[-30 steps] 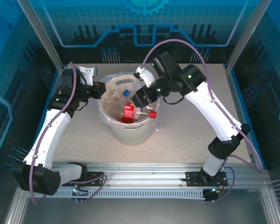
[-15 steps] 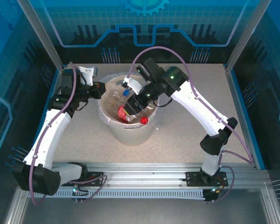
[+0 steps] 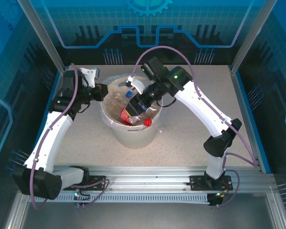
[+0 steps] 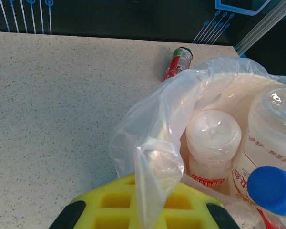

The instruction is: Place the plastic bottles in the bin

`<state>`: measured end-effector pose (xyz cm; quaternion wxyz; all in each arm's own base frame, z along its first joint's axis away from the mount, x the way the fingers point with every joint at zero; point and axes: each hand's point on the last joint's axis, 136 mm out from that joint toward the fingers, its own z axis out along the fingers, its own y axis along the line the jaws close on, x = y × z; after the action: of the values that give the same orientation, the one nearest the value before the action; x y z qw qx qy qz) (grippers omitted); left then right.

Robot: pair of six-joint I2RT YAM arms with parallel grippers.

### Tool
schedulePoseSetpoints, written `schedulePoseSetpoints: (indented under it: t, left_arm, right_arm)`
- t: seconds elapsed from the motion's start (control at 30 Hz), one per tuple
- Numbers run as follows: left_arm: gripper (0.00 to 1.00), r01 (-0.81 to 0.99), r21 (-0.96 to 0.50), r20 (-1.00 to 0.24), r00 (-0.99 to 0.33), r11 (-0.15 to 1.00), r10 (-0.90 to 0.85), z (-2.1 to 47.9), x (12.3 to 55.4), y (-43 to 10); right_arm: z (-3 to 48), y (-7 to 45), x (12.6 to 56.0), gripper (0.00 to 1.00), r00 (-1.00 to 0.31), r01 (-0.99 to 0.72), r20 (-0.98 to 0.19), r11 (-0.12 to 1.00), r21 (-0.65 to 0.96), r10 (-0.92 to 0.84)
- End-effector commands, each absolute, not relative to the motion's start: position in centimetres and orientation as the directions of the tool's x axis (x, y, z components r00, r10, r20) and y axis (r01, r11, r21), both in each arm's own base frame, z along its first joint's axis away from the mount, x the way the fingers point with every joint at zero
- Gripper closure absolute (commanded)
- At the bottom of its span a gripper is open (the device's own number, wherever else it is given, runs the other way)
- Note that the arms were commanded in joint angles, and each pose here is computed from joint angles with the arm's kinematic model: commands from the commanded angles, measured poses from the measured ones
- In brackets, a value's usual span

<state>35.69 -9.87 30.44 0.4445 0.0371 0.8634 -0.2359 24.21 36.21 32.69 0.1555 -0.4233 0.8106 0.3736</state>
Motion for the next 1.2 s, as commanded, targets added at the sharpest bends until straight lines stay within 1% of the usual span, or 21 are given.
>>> schedulePoseSetpoints:
  t: [0.0,0.23,0.33,0.43,0.53,0.6,0.73,0.8,0.97,1.17]
  left_arm:
    - [1.00,0.230,-0.400,-0.725,-0.672,0.887,-0.152,28.1,34.9,-9.8]
    - [1.00,0.228,-0.399,-0.726,-0.670,0.888,-0.154,28.1,34.9,-9.7]
    - [1.00,0.228,-0.400,-0.726,-0.670,0.888,-0.156,28.1,34.9,-9.7]
    - [1.00,0.227,-0.403,-0.725,-0.670,0.887,-0.158,28.1,34.9,-9.6]
    - [1.00,0.228,-0.404,-0.725,-0.671,0.886,-0.158,28.1,34.9,-9.7]
    - [1.00,0.231,-0.404,-0.727,-0.668,0.885,-0.158,28.2,34.9,-9.7]
    - [1.00,0.230,-0.408,-0.723,-0.672,0.883,-0.159,28.1,34.9,-9.7]
    - [1.00,0.232,-0.410,-0.723,-0.672,0.882,-0.159,28.1,34.9,-9.8]
    - [1.00,0.231,-0.413,-0.721,-0.674,0.881,-0.160,28.1,34.9,-9.8]
    - [1.00,0.233,-0.409,-0.722,-0.674,0.882,-0.157,28.0,34.9,-9.8]
  right_arm:
    - [35.6,35.7,25.9,0.27,-0.596,-0.803,-0.649,0.349,0.484,-0.472]
    - [39.4,33.3,28.5,0.23,-0.571,-0.800,-0.765,0.410,0.438,-0.299]
    - [41.1,31.3,29.8,0.22,-0.560,-0.780,-0.807,0.448,0.437,-0.189]
    - [41.5,28.5,31.5,0.22,-0.567,-0.730,-0.820,0.511,0.455,-0.079]
    - [39.5,24.5,34.6,0.21,-0.600,-0.610,-0.800,0.639,0.468,0.013]
    - [37.0,21.5,36.8,0.20,-0.634,-0.496,-0.770,0.727,0.475,0.070]
    - [32.5,17.5,39.9,0.18,-0.668,-0.313,-0.728,0.828,0.465,0.156]
    - [30.3,16.1,41.3,0.18,-0.680,-0.241,-0.706,0.851,0.467,0.196]
    - [24.7,13.9,45.1,0.14,-0.688,-0.052,-0.646,0.865,0.499,0.331]
    - [18.7,13.2,48.8,0.09,-0.658,0.103,-0.605,0.849,0.519,0.449]
